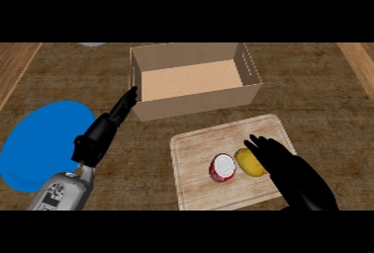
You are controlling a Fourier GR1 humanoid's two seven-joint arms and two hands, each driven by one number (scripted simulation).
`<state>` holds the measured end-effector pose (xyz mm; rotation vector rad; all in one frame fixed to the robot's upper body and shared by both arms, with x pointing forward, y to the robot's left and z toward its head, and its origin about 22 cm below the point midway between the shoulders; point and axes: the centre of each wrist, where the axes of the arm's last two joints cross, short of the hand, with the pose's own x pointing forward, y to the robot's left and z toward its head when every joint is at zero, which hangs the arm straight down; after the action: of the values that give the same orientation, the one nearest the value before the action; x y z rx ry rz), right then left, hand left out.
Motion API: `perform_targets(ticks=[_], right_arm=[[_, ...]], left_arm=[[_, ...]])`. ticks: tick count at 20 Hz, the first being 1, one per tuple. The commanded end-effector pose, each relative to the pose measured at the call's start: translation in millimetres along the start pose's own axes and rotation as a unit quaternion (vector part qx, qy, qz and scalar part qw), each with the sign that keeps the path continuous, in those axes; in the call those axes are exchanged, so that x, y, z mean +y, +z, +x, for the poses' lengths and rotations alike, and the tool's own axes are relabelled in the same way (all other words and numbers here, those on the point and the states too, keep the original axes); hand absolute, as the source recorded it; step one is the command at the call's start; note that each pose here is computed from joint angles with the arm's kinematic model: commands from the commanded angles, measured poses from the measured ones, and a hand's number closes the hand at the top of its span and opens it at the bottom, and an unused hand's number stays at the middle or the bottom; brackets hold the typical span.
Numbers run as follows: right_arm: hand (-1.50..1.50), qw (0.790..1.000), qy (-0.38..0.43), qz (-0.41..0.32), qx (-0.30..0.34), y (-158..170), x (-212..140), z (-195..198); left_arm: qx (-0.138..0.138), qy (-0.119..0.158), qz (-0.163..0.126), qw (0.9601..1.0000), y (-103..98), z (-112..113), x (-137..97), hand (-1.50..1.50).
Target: Pick the lemon from the cutting board and place it in the cardboard box
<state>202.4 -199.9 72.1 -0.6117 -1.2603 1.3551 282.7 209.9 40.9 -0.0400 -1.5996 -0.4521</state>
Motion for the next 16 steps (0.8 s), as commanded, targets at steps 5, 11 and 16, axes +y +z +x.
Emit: perform_targets(ticks=[5, 11, 16], right_arm=[[-1.5, 0.999, -0.001, -0.027, -0.02, -9.1, 4.0, 2.7], [-1.5, 1.0, 0.022, 0.009, -0.005, -8.3, 18.1, -4.8], [-1.5, 0.999, 0.025, 0.025, -0.004, -23.0, 29.0, -12.1]], left_arm=[[-0.005, -0.004, 0.007, 1.0, 11.1, 14.4, 15.1, 0.0], [0.001, 0.002, 0.003, 1.0, 1.4, 7.3, -12.3, 0.0], [-0.002, -0.003, 0.002, 1.0, -10.4, -1.9, 8.9, 0.0]])
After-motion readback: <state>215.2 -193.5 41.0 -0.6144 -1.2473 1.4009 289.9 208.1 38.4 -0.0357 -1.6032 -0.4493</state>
